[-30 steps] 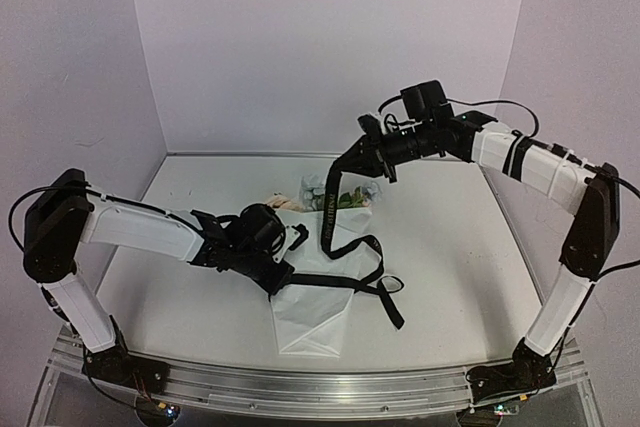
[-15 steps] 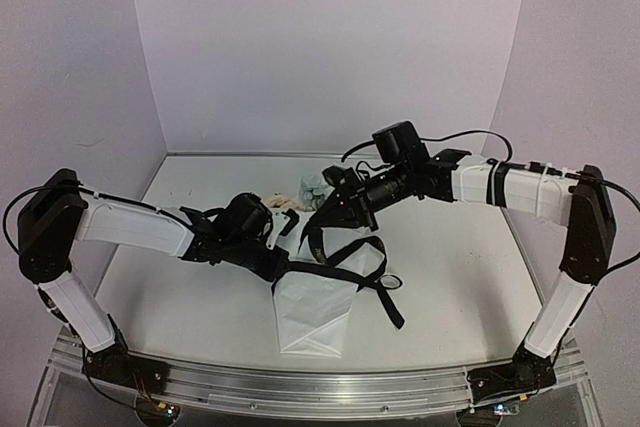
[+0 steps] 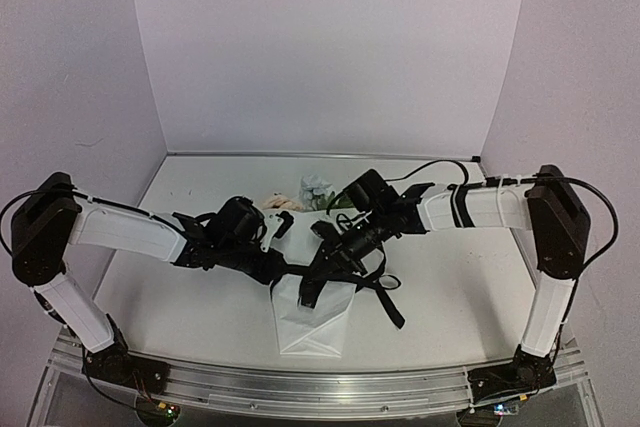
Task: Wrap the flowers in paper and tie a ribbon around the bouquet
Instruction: Cross the ribbon over the folded bouquet.
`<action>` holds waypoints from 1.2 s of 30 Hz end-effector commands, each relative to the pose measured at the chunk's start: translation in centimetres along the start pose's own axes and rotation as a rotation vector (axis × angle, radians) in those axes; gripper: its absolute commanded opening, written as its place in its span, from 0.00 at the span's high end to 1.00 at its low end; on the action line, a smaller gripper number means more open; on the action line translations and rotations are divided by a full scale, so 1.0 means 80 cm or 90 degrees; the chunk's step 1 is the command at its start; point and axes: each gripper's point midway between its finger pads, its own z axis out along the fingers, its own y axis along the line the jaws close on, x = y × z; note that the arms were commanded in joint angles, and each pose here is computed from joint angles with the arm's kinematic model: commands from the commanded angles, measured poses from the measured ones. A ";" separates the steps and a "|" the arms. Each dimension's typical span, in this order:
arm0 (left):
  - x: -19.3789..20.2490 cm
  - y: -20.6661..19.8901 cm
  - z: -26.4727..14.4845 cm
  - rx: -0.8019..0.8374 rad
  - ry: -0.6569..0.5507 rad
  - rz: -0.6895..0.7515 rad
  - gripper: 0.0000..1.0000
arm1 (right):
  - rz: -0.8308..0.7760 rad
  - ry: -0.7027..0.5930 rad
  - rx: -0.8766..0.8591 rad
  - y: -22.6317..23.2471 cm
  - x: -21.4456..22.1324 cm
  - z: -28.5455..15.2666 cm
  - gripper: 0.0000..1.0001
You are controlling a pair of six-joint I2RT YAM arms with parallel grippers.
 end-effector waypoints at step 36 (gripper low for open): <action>-0.022 -0.018 -0.035 0.051 -0.073 0.011 0.97 | -0.123 -0.261 0.379 -0.104 -0.069 0.014 1.00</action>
